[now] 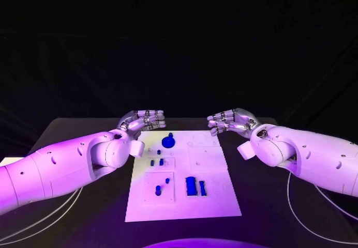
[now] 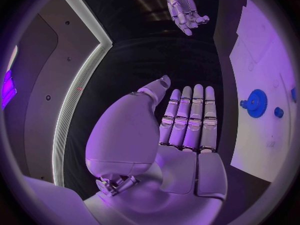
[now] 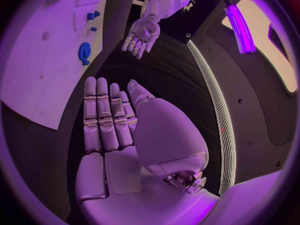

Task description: Assemble the parts on the task board

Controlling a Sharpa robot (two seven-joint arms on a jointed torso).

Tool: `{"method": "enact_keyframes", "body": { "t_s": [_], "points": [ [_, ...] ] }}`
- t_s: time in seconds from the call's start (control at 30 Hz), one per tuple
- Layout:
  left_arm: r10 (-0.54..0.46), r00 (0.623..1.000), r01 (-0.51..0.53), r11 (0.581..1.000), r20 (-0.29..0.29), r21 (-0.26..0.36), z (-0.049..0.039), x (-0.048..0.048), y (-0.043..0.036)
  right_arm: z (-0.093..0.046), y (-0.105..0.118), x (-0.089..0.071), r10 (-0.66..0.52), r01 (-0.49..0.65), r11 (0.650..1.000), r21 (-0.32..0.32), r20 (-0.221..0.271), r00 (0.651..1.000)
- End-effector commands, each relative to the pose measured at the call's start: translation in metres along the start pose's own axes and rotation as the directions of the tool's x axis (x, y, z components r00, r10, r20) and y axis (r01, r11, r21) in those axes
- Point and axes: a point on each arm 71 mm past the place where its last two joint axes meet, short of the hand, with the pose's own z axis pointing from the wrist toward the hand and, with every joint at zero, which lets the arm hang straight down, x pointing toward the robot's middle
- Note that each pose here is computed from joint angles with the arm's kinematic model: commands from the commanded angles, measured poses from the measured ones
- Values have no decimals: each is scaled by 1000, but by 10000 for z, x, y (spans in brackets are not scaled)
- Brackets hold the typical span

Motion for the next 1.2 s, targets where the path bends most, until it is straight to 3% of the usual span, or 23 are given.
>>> {"method": "enact_keyframes", "body": {
  "t_s": [0.03,0.07,0.2,0.4,0.73,0.87,1.0,1.2],
  "points": [
    [-6,998,2,998,61,59,11,-35,-12,46,48,-62,150,-149,984,-99,5,989],
    [0,1000,0,1000,14,7,7,-9,13,29,-2,-40,34,-34,999,-17,14,999],
    [4,1000,-5,1000,22,11,0,5,12,24,3,-28,41,-40,999,-23,25,999],
    [30,997,-33,999,71,38,-41,83,0,-10,30,43,80,-75,995,-59,91,993],
    [104,970,-131,985,218,115,-203,320,-61,-179,101,272,186,-150,979,-140,306,934],
    [119,961,-155,979,249,130,-244,371,-79,-239,116,335,205,-159,976,-151,362,909],
    [126,956,-166,976,264,137,-265,396,-89,-282,125,377,213,-164,974,-155,399,892],
    [126,956,-167,976,265,138,-266,397,-89,-296,128,390,215,-165,974,-156,410,886]
  ]
}}
